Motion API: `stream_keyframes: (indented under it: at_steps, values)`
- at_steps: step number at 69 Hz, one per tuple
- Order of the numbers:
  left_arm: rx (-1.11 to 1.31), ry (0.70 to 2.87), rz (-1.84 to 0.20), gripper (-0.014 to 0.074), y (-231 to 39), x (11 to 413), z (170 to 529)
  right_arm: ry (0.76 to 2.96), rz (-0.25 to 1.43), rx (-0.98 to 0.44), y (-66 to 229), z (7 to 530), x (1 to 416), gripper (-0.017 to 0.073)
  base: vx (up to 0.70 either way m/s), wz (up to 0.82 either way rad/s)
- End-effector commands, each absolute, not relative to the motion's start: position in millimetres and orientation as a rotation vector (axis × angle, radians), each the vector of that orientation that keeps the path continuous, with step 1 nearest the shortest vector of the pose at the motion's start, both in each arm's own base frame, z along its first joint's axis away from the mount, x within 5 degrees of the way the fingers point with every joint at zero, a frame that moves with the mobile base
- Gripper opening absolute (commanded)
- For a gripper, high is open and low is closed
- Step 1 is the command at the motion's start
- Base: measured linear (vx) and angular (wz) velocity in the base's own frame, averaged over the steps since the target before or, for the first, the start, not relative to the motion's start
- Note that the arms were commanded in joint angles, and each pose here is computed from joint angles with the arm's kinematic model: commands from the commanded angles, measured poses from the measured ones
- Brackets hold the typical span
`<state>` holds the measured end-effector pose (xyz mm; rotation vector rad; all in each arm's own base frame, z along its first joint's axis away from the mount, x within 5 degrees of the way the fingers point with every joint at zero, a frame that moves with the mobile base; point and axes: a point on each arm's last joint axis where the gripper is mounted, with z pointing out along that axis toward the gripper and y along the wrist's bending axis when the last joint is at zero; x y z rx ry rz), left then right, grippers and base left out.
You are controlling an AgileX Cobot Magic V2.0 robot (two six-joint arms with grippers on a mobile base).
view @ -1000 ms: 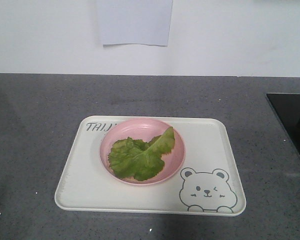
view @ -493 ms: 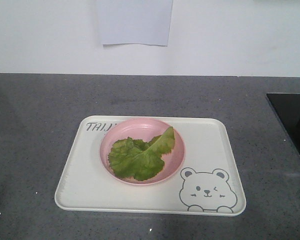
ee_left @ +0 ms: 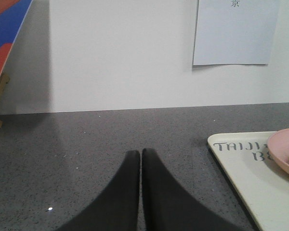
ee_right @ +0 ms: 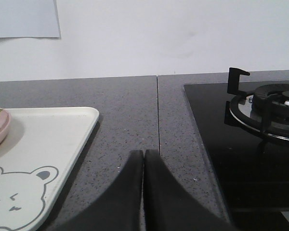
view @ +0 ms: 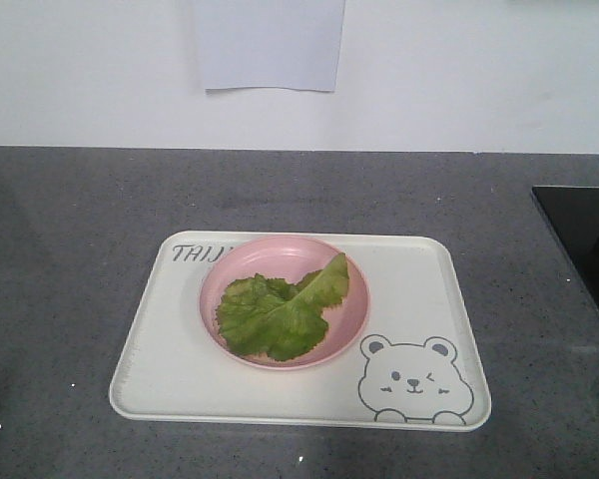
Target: Transfer vegetables to tray and serve
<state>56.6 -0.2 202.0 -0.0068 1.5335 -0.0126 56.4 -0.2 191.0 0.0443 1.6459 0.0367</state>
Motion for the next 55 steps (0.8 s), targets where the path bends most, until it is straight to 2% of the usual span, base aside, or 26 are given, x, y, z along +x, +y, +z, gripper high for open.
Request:
stream_keyframes:
  at_steps: [1, 55]
  values:
    - [-0.015, 1.472, -0.021, -0.0006, -0.1, 56.2, 200.4, 1.573, 0.024, 0.027, -0.1, 193.3, 56.7, -0.0010, 0.00, 0.00]
    - [-0.015, 1.472, -0.021, -0.0006, -0.1, 56.2, 200.4, 1.575, 0.024, 0.027, -0.1, 193.2, 56.8, -0.0010, 0.00, 0.00]
